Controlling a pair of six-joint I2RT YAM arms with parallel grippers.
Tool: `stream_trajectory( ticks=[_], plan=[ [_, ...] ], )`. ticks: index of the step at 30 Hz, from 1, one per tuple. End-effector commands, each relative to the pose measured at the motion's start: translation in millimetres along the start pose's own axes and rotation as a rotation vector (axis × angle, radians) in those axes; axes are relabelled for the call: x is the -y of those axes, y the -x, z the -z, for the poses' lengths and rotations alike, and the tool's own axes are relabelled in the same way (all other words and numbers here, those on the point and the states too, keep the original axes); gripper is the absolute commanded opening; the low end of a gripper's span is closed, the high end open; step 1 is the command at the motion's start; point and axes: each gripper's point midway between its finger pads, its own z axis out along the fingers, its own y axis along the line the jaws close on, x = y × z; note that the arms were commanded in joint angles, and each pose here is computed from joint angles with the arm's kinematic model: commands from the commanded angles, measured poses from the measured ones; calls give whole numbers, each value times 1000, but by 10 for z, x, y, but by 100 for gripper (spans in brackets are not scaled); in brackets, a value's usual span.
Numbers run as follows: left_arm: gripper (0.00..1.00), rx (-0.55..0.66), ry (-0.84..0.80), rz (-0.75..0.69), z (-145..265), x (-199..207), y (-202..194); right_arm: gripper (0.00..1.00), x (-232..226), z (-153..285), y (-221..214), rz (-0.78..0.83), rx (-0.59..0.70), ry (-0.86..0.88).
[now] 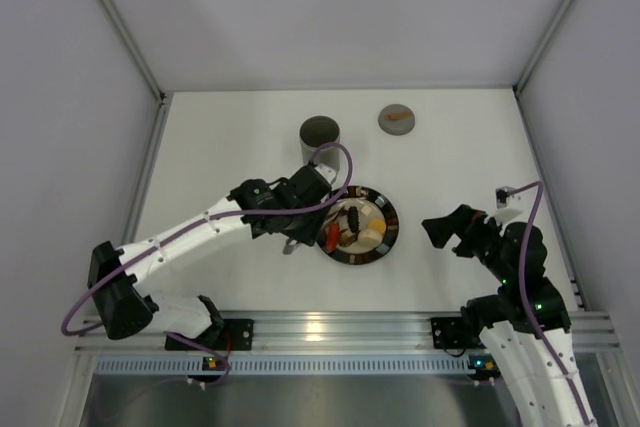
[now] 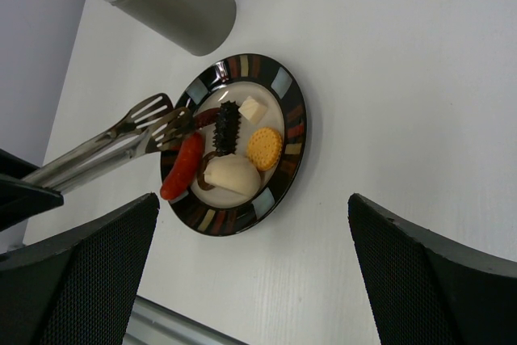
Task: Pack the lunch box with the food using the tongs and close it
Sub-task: Pick up the fake food from the plate.
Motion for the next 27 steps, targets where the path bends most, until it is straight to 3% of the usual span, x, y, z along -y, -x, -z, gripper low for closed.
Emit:
stream_trajectory(
  ticks=[1, 24, 27],
  plan=[
    [50, 53, -31, 0, 66, 44, 79, 100, -23, 10, 85, 6, 28, 3],
    [49, 20, -26, -32, -161, 123, 133, 100, 13, 6, 55, 4, 25, -9],
    [42, 30, -25, -31, -153, 122, 169, 100, 16, 6, 51, 5, 25, -9]
  ],
)
